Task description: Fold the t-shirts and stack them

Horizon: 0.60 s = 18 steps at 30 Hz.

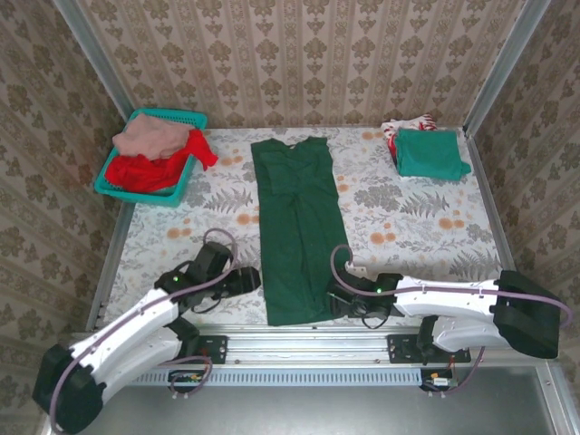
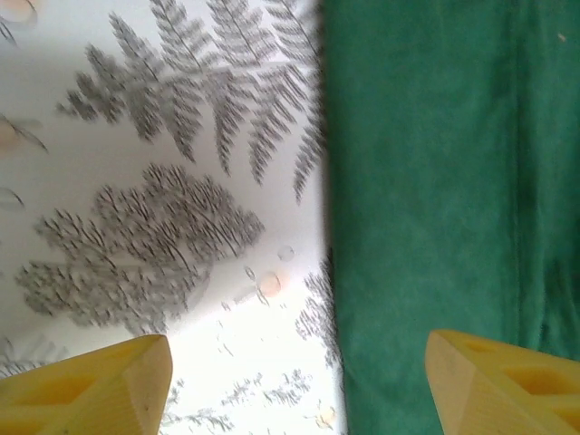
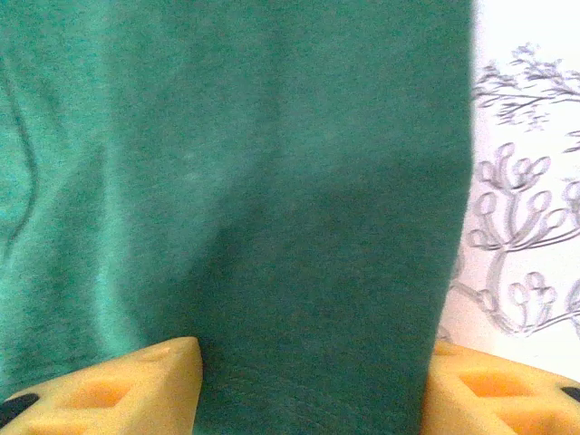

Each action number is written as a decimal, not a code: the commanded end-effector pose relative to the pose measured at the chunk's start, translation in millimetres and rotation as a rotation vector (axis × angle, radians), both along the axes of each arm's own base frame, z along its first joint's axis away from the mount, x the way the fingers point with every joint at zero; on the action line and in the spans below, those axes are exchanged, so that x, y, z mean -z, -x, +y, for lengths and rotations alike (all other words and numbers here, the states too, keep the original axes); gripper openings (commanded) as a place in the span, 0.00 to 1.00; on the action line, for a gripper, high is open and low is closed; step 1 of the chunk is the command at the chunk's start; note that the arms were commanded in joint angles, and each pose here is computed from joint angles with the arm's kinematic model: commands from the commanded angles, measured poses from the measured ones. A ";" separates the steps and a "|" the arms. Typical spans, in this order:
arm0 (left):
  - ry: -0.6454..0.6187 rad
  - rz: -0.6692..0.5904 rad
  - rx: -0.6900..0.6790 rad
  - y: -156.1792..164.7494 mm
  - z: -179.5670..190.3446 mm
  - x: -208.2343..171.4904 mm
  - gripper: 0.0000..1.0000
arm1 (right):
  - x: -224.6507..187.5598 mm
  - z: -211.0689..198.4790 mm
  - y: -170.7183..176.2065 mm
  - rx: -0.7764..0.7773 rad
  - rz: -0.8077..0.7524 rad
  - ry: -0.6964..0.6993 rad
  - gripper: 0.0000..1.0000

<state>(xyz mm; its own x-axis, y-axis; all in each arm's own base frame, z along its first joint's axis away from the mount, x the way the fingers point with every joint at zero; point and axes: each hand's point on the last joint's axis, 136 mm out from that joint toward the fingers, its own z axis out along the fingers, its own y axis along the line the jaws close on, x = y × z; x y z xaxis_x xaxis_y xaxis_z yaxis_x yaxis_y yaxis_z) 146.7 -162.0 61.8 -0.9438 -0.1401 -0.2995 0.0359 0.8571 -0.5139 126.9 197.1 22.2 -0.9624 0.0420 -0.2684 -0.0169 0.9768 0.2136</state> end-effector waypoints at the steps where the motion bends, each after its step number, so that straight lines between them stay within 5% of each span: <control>1: 0.021 0.038 -0.060 17.2 2.9 9.6 0.74 | -12.7 -11.2 1.0 0.036 -0.012 0.037 0.60; 18: 0.037 0.053 0.054 54.6 -58.8 45.4 0.70 | 7.2 -37.5 -9.5 0.111 -0.023 -0.008 0.61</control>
<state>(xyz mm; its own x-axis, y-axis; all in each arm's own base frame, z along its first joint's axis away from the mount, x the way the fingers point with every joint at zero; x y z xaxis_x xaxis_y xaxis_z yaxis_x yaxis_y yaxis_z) 94.1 -188.8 18.6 -0.9600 -0.0507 -0.2753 0.0705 0.9080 -0.4130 136.0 160.7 19.4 -0.9422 0.1631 -0.2928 0.0975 0.9692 0.2262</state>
